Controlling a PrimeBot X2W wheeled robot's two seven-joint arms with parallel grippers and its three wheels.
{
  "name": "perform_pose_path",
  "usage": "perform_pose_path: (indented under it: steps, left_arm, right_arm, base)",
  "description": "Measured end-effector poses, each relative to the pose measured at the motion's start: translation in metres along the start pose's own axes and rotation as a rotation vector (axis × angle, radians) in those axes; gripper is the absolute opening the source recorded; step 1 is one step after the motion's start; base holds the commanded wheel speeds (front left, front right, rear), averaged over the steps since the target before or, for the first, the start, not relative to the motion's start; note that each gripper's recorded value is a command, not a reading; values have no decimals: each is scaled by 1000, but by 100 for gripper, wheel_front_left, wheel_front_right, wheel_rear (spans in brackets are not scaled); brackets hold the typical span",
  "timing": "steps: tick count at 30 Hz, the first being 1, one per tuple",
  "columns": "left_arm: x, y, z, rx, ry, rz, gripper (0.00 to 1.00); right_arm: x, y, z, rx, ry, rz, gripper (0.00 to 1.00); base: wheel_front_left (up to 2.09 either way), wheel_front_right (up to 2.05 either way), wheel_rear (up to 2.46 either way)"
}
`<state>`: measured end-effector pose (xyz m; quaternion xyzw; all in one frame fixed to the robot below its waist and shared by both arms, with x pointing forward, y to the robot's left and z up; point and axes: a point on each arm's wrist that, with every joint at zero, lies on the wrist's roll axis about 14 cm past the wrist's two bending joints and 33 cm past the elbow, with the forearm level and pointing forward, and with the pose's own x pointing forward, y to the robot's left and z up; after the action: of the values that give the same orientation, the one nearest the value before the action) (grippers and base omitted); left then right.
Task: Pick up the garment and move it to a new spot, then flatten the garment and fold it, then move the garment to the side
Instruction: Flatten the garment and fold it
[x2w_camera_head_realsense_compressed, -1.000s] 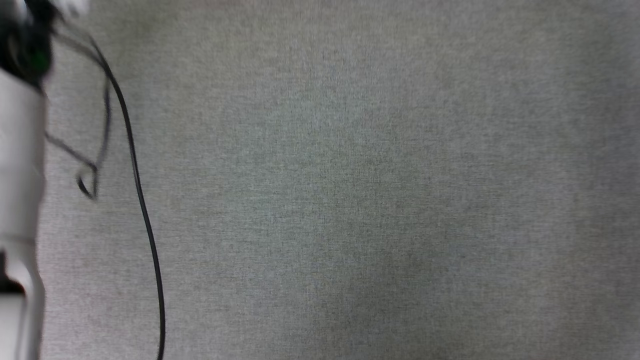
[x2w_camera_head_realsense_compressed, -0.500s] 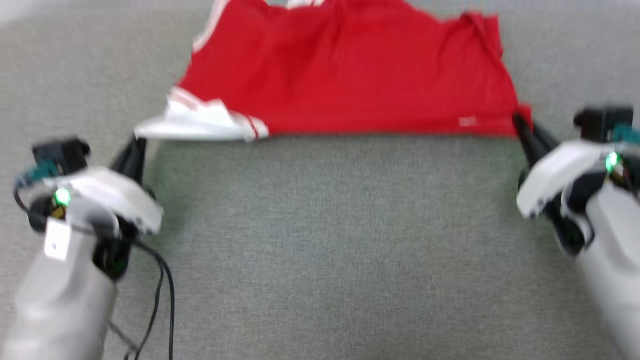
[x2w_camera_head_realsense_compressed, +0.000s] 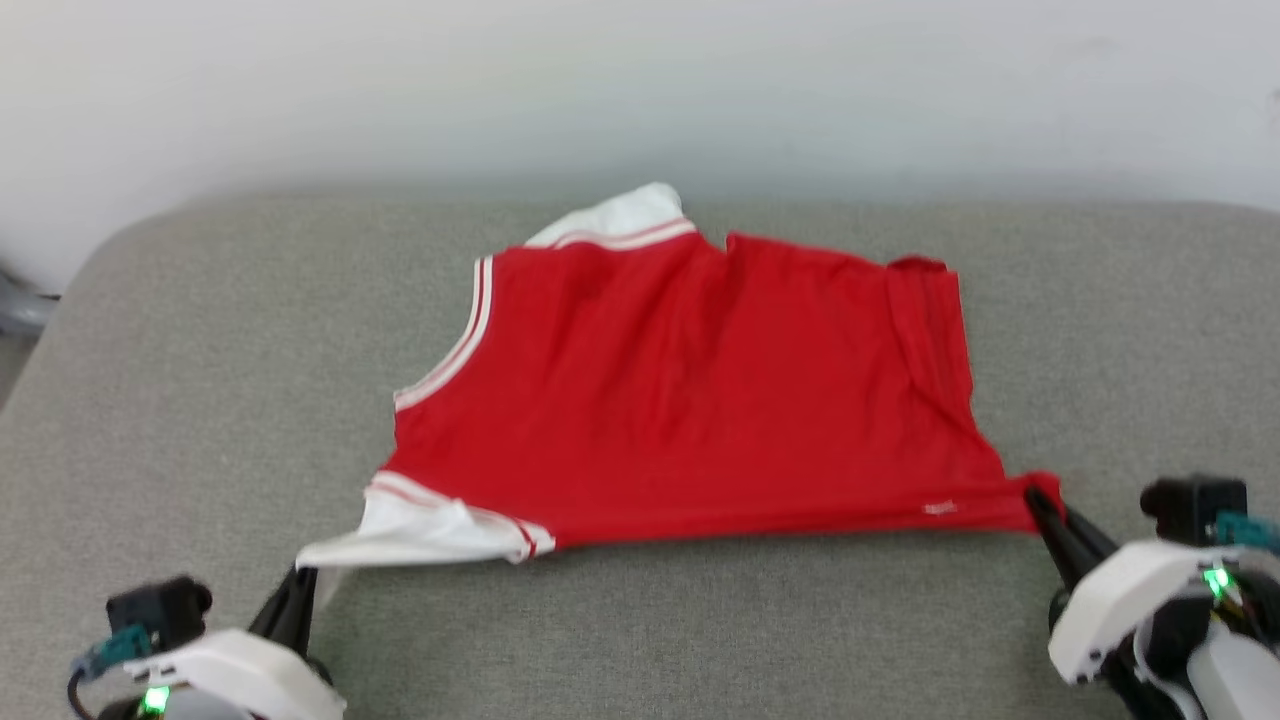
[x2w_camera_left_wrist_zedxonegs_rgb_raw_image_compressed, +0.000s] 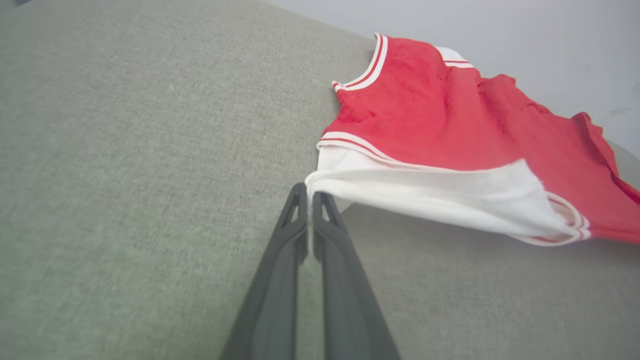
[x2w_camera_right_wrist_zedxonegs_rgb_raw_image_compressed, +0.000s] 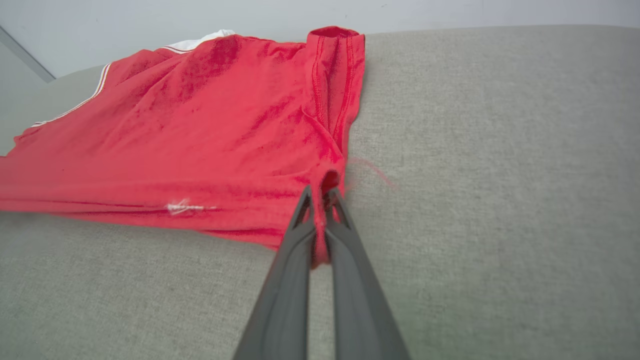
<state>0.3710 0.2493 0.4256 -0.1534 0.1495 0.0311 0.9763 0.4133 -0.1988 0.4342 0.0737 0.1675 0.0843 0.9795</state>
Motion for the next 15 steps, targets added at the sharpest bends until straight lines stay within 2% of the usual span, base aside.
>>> perform_pose_path:
  steps: [7,15]
  left_arm:
    - [-59,6,-14,-59,15,53,0]
    - [-102,14,-24,-96,50,107,0]
  right_arm:
    - [-50,4,-21,28,27,-24,0]
    - [-87,13,-41,60,85,-53,0]
  base:
    - [0,0,0]
    - [0,0,0]
